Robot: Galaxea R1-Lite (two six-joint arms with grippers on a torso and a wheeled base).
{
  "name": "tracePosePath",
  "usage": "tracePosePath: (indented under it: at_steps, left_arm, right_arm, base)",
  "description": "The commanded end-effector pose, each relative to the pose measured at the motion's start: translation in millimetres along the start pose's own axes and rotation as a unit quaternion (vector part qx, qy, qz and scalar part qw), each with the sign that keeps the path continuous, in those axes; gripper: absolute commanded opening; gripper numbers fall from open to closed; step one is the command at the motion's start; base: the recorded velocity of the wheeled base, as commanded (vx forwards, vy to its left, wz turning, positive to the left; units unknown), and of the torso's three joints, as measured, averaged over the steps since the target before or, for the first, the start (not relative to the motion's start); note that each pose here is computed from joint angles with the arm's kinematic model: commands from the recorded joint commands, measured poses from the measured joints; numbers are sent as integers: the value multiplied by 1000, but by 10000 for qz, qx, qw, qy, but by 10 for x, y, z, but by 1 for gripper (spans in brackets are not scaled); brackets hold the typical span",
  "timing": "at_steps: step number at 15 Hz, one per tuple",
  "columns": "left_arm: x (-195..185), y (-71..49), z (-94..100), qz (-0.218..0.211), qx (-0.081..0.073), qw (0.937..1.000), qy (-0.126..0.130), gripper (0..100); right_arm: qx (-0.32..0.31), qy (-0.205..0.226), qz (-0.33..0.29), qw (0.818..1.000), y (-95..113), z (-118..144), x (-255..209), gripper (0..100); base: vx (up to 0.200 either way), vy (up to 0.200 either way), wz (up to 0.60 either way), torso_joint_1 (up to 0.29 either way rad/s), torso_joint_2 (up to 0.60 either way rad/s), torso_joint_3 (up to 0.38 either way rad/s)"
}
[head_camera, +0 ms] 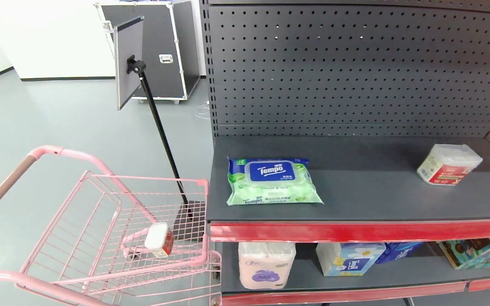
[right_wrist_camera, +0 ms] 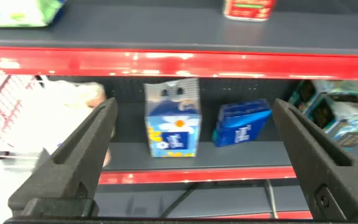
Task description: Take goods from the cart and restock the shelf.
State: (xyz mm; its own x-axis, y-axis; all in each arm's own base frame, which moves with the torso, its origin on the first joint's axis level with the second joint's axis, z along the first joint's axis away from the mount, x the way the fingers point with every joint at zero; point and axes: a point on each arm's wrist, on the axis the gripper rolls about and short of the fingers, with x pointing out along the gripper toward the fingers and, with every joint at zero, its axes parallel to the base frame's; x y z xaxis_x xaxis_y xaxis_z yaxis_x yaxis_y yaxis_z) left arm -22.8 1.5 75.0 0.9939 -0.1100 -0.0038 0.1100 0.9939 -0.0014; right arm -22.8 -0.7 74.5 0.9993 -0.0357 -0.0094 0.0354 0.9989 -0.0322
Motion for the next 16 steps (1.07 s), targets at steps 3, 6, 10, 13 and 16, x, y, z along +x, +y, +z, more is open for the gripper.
tracePosePath:
  at_steps: [3,6,10,13,16]
  left_arm:
    - [1,0,0,-1,-1,10000,4,100]
    - [1,0,0,-1,-1,10000,4,100]
    - [1,0,0,-1,-1,10000,4,100]
    - [1,0,0,-1,-1,10000,4,100]
    - [1,0,0,-1,-1,10000,4,100]
  right_arm:
    - [-2,7,3,10000,0,1,1,100]
    - [-2,7,3,10000,0,1,1,100]
    - [6,7,3,10000,0,1,1,100]
    - [-2,7,-5,10000,0,1,1,100]
    - [14,7,-5,10000,-1,0,1,100]
  base:
    - [0,200,0,7,1,2]
    - [0,200,0,4,6,1]
    - [0,150,0,1,2,3]
    - [0,0,0,0,0,0]
    - [0,0,0,-43,98,54]
